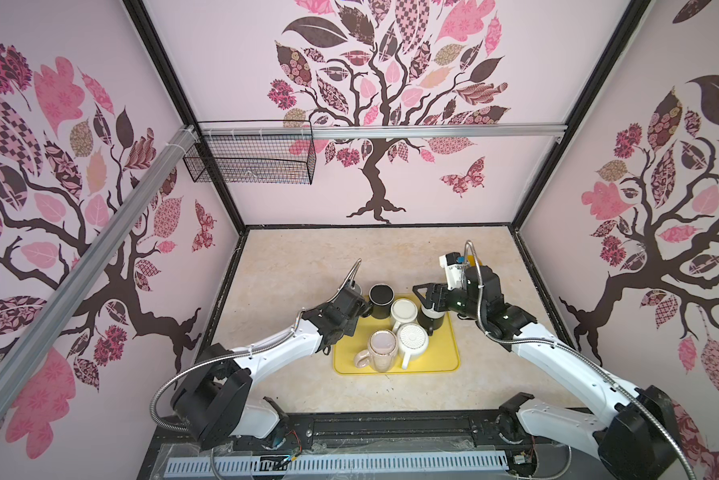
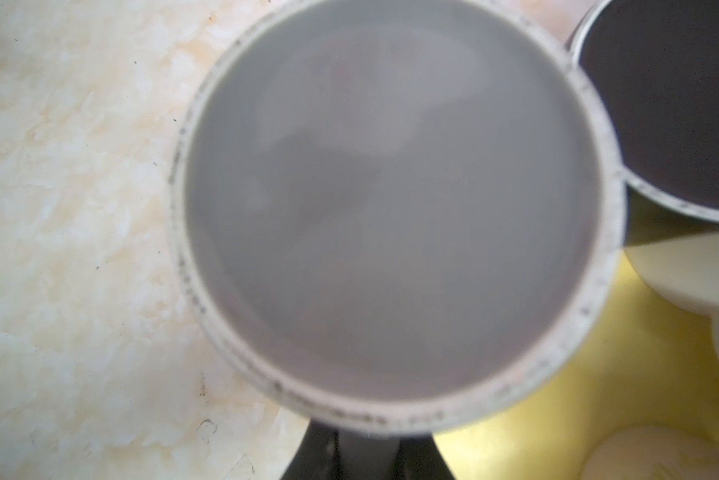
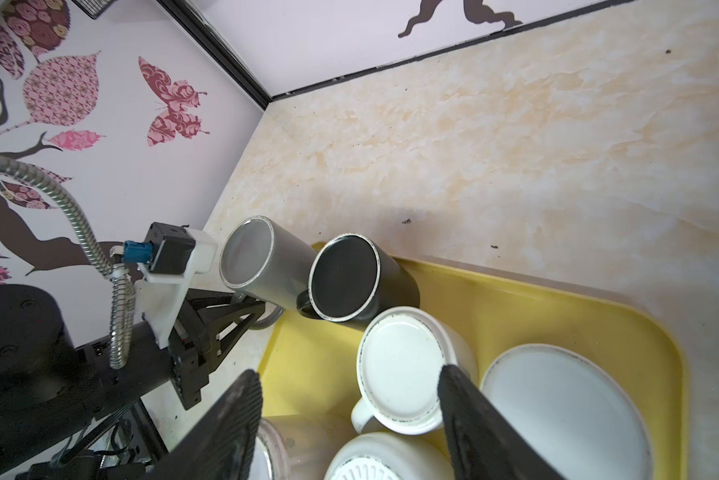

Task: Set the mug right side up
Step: 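Lift the grey mug off the tray with the left gripper while the right approaches, then grasp the held grey mug with the right gripper beside the left gripper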

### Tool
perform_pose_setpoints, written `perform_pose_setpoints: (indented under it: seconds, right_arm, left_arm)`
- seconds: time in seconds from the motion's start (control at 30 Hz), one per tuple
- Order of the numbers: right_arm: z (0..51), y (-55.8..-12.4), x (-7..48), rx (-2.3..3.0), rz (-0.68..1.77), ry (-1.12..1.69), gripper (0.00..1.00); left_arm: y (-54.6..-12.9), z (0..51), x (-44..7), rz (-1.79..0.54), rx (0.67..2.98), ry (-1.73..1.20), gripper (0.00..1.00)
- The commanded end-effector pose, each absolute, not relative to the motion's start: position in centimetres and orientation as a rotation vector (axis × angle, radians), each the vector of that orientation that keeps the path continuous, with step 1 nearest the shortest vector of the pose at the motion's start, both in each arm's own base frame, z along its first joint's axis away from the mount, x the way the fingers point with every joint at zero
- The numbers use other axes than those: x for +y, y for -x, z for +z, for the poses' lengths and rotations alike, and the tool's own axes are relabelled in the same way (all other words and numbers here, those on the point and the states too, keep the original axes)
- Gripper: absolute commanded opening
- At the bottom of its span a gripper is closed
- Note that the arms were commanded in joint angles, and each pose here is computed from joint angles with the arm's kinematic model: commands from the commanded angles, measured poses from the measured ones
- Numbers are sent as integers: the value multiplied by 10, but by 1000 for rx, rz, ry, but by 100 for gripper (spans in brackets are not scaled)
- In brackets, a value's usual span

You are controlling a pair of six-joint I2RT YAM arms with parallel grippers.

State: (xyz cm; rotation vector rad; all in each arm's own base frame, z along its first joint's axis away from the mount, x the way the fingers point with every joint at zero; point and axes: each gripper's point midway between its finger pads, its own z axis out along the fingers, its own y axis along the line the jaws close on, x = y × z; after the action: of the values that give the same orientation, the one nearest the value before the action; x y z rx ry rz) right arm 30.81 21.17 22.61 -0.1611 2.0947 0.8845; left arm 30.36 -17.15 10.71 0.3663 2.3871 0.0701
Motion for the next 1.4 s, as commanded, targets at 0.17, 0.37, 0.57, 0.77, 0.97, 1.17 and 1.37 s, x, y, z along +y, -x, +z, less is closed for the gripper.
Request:
perform_pose_setpoints:
  seconds: [0.17, 0.37, 0.57, 0.77, 0.97, 1.17, 1.37]
  right_arm:
    - [271, -296, 217, 1920, 1010, 175, 69]
    - [296, -273, 230, 1744, 1302, 144, 67]
    - [314, -251, 251, 1645, 1514, 165, 67]
    - [339, -217, 278, 1506, 1757, 204, 66]
    - [338, -204, 314, 1505, 1874, 226, 64]
    - [345, -211, 316, 1424, 1983, 154, 62]
    - [360, -215, 320, 1374, 2024, 142, 62]
  left_arm:
    - [-308, 245, -177, -208, 2079, -159, 0]
    - [-278, 306, -186, -557, 1933, -116, 0]
    - [-262, 345, -194, -866, 1832, -128, 0]
    - [-254, 382, -207, -1281, 1597, -102, 0]
    - [-253, 400, -218, -1402, 1528, -126, 0]
    - [-246, 405, -218, -1442, 1503, -133, 0]
    - [-238, 409, -219, -1500, 1477, -137, 0]
